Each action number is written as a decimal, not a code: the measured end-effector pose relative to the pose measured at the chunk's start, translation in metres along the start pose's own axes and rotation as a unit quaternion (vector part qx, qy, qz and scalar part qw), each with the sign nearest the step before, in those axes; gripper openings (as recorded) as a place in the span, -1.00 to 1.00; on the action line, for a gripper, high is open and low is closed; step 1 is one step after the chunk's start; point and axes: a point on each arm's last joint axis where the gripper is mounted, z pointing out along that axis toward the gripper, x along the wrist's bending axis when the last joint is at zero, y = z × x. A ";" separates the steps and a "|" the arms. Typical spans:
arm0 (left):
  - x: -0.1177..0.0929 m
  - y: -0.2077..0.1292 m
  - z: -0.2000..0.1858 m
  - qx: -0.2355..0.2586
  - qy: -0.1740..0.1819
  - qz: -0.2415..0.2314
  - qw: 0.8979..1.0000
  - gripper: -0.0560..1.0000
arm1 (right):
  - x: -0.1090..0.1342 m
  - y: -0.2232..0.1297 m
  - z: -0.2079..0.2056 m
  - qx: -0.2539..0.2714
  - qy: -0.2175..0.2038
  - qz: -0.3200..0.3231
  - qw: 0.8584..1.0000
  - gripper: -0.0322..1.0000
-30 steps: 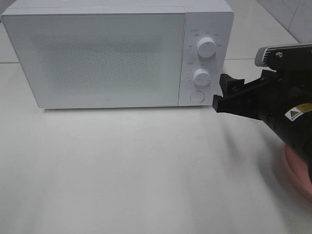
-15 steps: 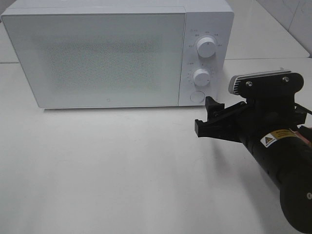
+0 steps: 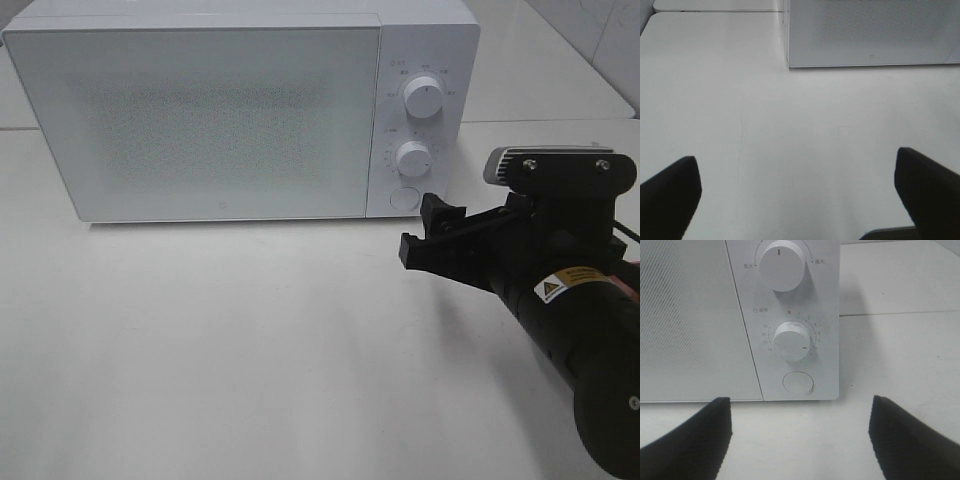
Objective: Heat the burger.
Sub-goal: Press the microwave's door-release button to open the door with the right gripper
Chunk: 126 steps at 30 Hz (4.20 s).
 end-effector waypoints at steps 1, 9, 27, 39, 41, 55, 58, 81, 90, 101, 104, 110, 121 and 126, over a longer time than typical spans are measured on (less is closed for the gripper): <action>0.000 0.000 0.000 0.000 0.000 0.000 1.000 0.95 | 0.000 0.000 0.000 0.000 0.000 0.016 1.000 0.51; 0.000 0.000 0.000 0.000 0.000 0.000 1.000 0.95 | 0.000 0.000 0.000 0.000 0.000 0.193 0.981 0.39; 0.000 0.000 0.000 0.000 0.000 0.000 1.000 0.95 | 0.000 0.000 0.000 0.000 0.000 0.549 0.836 -0.52; 0.000 0.000 0.000 0.000 0.000 0.000 1.000 0.95 | 0.000 -0.010 0.000 0.040 -0.037 0.642 0.765 -0.92; 0.000 0.000 0.000 0.000 0.000 0.000 1.000 0.95 | -0.001 -0.013 0.001 0.042 -0.042 0.640 0.766 -0.92; 0.000 0.000 0.000 0.000 0.000 0.000 1.000 0.95 | 0.002 -0.039 0.012 0.071 -0.083 0.649 0.753 -0.92; 0.000 0.000 0.000 0.000 0.000 0.000 1.000 0.95 | 0.000 -0.037 0.018 0.072 -0.086 0.657 0.746 -0.92; 0.000 0.000 0.000 0.000 0.000 0.000 1.000 0.95 | -0.004 -0.015 0.084 0.075 -0.080 0.690 0.715 -0.92; 0.000 0.000 0.000 0.000 0.000 0.000 1.000 0.95 | -0.002 -0.022 0.106 0.077 -0.088 0.693 0.711 -0.92; 0.000 0.000 0.000 0.000 0.000 0.000 1.000 0.95 | 0.009 -0.032 0.135 0.087 -0.085 0.690 0.713 -0.92; 0.000 0.000 0.000 0.000 0.000 0.000 1.000 0.95 | 0.009 -0.031 0.139 0.084 -0.085 0.692 0.712 -0.92; 0.000 0.000 0.000 0.000 0.000 0.000 1.000 0.95 | 0.008 -0.029 0.145 0.077 -0.083 0.695 0.710 -0.92; 0.000 0.000 0.000 0.000 0.000 0.000 1.000 0.95 | 0.004 -0.036 0.156 0.077 -0.098 0.698 0.705 -0.92; 0.000 0.000 0.000 0.000 0.000 0.000 1.000 0.95 | 0.005 -0.037 0.159 0.078 -0.100 0.698 0.704 -0.92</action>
